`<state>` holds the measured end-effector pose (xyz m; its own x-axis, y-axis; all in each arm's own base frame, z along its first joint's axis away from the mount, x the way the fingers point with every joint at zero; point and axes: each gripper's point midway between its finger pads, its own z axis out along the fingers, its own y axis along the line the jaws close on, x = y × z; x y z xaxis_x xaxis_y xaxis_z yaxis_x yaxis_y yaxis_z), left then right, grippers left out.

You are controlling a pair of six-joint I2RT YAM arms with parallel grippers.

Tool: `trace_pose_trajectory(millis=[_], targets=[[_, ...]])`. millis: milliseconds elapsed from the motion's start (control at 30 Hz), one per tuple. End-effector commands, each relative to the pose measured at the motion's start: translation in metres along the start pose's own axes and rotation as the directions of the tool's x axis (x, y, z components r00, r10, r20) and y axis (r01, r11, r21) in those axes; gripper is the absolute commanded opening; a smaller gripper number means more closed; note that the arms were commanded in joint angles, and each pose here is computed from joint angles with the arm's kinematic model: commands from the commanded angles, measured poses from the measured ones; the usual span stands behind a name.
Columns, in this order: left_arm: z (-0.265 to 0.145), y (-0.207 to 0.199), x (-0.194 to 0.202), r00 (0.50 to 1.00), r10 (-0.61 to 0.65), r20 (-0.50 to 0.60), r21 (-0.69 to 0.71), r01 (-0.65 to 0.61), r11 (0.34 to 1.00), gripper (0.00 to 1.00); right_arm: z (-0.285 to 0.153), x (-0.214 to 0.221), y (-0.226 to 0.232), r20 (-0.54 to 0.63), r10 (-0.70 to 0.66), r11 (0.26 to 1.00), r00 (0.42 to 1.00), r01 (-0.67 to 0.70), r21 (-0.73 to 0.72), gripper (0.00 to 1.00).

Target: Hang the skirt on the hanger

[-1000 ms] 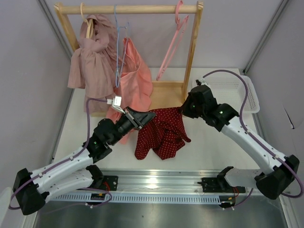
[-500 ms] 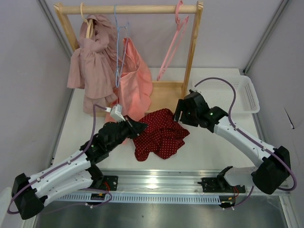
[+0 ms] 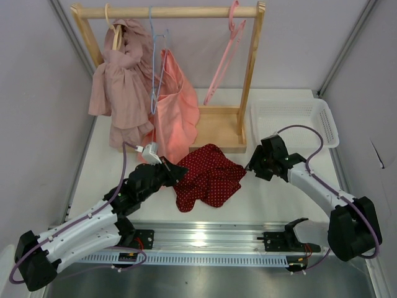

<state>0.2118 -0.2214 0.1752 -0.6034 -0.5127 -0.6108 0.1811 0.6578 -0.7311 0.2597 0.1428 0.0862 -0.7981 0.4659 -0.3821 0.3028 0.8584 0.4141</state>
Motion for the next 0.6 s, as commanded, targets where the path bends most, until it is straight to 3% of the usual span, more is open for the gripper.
trace_pose_trajectory(millis=[0, 233, 567], targets=[[-0.002, -0.004, -0.006, 1.0, 0.023, 0.018, 0.025, -0.023, 0.999, 0.0, 0.012, -0.009, 0.011, 0.019, 0.051, 0.996, 0.998, -0.05, -0.07, 0.57], [0.0, -0.005, -0.005, 1.0, 0.027, 0.008, 0.028, -0.027, 0.999, 0.0, 0.037, -0.016, 0.003, 0.016, 0.122, 0.991, 0.992, -0.121, -0.06, 0.51], [0.001, -0.008, -0.007, 0.999, 0.037, 0.006, 0.034, -0.037, 0.999, 0.0, 0.059, -0.022, 0.006, 0.023, 0.139, 0.99, 0.99, -0.138, -0.033, 0.49]])
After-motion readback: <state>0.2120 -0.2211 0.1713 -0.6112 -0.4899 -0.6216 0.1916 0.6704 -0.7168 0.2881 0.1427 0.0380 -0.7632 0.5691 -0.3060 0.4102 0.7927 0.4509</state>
